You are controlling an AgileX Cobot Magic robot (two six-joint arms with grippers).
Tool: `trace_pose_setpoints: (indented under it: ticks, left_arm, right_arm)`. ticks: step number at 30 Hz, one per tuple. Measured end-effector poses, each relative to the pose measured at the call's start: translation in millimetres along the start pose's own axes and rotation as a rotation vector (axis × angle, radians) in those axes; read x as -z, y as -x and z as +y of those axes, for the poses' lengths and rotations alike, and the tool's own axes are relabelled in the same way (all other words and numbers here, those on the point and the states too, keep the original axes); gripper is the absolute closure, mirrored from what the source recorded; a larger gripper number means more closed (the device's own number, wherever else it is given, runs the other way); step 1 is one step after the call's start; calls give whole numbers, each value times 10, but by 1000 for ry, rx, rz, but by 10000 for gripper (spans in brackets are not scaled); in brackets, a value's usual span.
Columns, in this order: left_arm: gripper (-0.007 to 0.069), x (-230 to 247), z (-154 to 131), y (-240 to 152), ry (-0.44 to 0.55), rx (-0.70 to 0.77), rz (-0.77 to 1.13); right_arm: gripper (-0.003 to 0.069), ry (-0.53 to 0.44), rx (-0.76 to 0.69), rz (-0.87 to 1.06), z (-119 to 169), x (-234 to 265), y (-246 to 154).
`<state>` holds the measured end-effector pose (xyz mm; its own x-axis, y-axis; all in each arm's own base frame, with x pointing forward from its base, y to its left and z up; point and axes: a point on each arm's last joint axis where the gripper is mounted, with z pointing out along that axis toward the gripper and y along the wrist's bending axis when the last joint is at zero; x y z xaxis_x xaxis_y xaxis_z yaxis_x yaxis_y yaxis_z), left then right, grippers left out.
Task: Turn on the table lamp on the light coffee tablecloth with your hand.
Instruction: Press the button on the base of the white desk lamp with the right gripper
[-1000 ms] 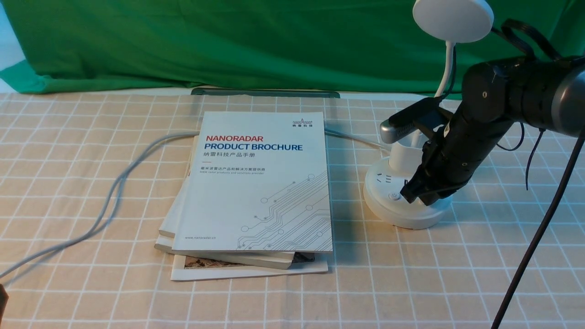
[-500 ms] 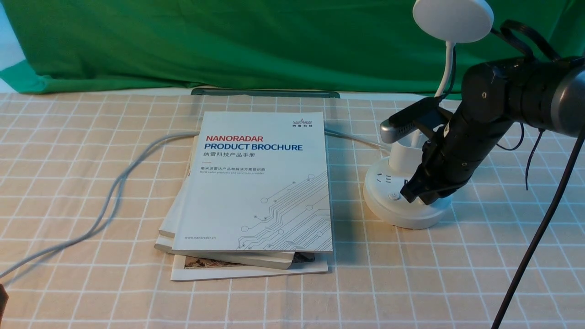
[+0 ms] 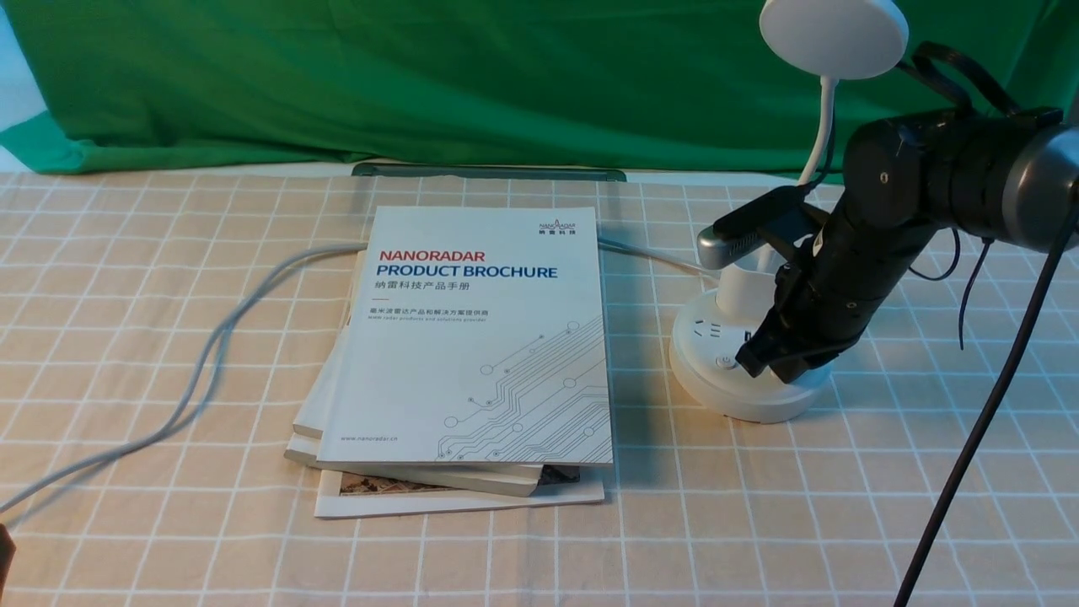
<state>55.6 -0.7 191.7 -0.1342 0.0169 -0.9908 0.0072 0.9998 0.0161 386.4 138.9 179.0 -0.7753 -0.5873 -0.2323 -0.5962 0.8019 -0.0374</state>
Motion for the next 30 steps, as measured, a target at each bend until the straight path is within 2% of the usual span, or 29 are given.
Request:
trace_pose_setpoints:
  ticks: [30]
  left_arm:
    - [604,0,0,0,0,0,0]
  right_arm:
    - [631,1,-40,77,-16,-136,13]
